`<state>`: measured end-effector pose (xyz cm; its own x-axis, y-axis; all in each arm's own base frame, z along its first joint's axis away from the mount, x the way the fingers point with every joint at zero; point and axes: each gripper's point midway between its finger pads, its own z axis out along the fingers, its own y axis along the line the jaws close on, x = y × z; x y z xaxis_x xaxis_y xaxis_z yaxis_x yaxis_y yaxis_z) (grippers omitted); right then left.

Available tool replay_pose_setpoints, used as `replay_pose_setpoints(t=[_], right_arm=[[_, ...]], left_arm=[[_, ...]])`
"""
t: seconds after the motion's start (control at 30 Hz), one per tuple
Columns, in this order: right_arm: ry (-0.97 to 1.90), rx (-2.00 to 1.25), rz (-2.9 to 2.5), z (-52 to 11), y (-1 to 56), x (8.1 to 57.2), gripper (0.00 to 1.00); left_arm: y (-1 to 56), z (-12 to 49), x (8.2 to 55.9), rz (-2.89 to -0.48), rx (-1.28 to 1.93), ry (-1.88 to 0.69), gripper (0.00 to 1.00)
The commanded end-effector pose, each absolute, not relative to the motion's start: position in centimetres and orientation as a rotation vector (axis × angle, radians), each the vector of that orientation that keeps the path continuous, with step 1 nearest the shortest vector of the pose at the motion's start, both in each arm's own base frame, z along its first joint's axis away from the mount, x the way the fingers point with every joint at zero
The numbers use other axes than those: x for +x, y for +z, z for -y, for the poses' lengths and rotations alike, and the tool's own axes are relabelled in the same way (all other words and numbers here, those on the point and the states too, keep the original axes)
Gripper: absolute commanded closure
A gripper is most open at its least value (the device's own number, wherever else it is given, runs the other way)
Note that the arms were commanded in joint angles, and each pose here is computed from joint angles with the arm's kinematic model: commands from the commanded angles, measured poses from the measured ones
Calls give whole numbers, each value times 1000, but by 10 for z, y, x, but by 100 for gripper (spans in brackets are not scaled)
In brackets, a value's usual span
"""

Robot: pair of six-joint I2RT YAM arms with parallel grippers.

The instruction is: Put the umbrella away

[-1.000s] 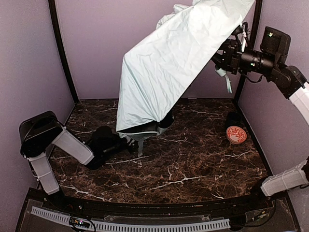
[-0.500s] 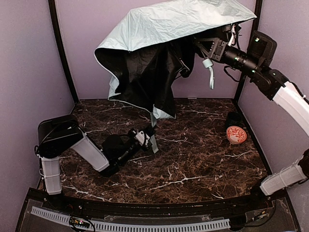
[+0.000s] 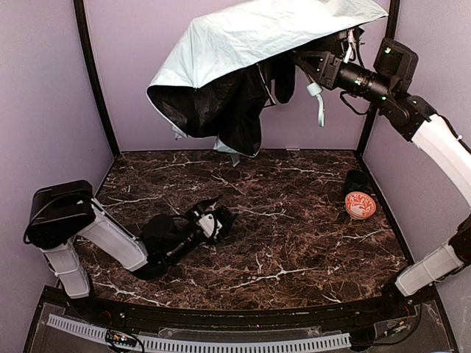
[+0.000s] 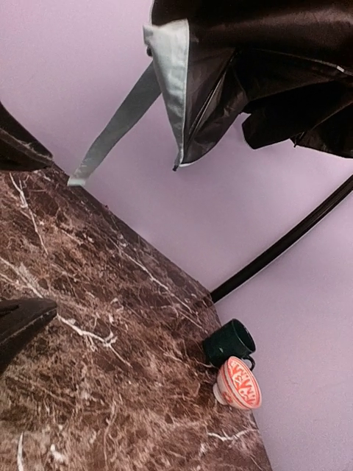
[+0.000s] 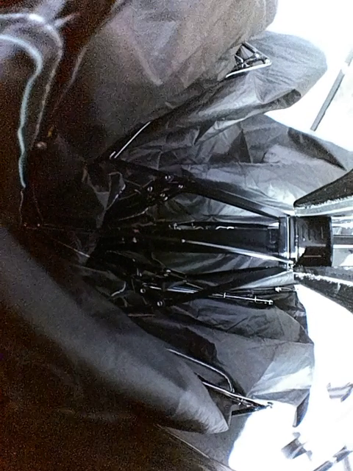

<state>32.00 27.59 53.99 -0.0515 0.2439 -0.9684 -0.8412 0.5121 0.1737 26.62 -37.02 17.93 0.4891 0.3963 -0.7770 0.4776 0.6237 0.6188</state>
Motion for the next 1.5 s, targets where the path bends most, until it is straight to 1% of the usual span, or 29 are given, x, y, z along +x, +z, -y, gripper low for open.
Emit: replay_pose_setpoints(t=[0.0,0.1,0.13,0.23,0.43,0.57,0.63,0.7,0.8,0.9,1.03,1.17,1.33,1.47], right_arm=[[832,-702,-1239,-262,558,313,100],[811,-750,-1264,-255,545,321,100],[814,-774,-1263,-253,542,321,100],[845,-894,-1237,-252,534,316,100],[837,-1136,-1270,-256,509,305,100],[828,-1222,-1275,-257,498,297,100],[837,-1235,-1282,-257,495,295,100],[851,-1242,-1280,-257,492,292,100],[907,-1262,-1268,-259,484,286,100],[985,-1261,-1248,-266,475,285,100],[1063,-1258,-1295,-280,449,291,100],[1111,-1297,-1331,-300,423,289,100],[1170,-1301,-1416,-320,390,296,100],[1211,-1297,-1562,-341,341,306,100]], left_arm=[[203,360,242,-1190,950,-252,40],[210,364,212,-1250,1077,-439,40],[226,361,203,-1244,1078,-496,41],[250,349,190,-1258,1053,-575,44],[300,304,200,-1257,790,-579,44],[317,264,245,-1375,511,-600,44],[308,243,276,-1476,397,-573,46],[292,235,300,-1556,367,-497,46],[253,245,324,-1673,423,-375,46],[220,266,330,-1726,488,-415,47],[195,297,316,-1721,593,-563,52],[175,336,286,-1688,791,-574,53],[151,347,261,-1689,899,-634,53],[146,353,234,-1620,1015,-665,53]])
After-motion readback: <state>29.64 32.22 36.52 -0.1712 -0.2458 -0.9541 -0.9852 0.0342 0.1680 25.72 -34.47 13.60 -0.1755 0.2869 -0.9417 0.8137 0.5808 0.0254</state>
